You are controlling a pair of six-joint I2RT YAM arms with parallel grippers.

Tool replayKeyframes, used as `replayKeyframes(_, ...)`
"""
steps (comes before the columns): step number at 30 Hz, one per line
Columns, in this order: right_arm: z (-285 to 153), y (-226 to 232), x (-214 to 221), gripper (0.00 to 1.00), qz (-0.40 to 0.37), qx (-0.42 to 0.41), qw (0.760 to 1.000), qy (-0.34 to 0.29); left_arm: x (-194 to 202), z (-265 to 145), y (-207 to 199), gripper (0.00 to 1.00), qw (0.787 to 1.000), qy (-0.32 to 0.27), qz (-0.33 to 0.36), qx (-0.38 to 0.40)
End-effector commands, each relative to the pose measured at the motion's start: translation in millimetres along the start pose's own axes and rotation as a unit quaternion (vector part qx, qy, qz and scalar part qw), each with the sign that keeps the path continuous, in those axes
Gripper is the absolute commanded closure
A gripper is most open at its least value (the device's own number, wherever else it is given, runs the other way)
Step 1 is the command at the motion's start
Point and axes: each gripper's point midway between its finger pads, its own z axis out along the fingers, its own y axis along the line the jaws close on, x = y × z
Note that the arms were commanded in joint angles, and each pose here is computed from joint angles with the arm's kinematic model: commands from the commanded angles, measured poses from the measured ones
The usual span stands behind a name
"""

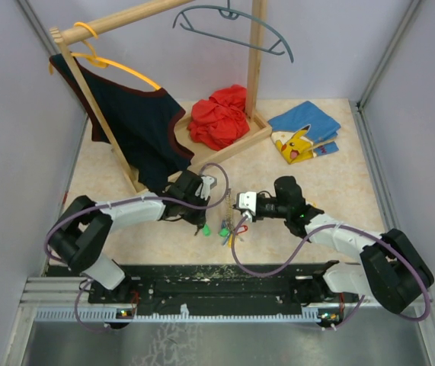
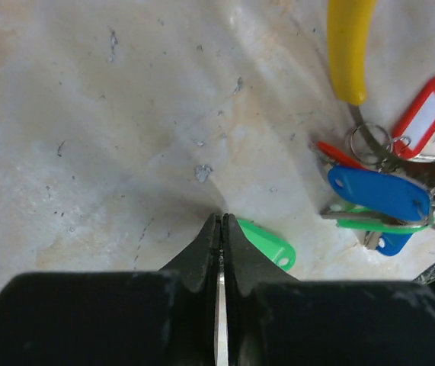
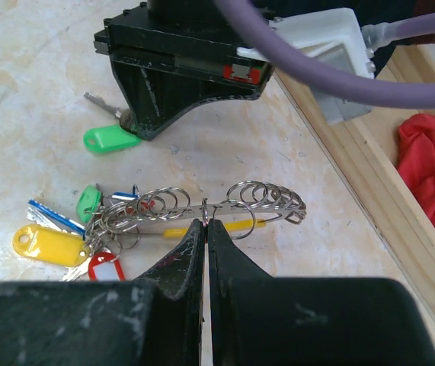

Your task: Put the keys on the keyring

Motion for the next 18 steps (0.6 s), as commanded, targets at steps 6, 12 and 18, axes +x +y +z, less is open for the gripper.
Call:
replayKeyframes(6,2.6,-14.1,-24.1,1.00,-0.016,0.008,0.999,-0.032,-0.1,-0.5,2.8,0.83,0.999,0.015,-0.034,-0.022)
replayKeyframes(12,3.2,-13.6,-24.9,1.00,-0.015,0.005,0.999,-0.035,2.6,-7.2,0.3,0.74,0.999,0.018,-0.043,-0.019)
replayKeyframes(18,3.8,-12.3,-25.0,1.00,-0.013,0.002,0.999,-0.038,5.0,-10.0,-2.9,0.73,0.999,0.021,-0.045,-0.010)
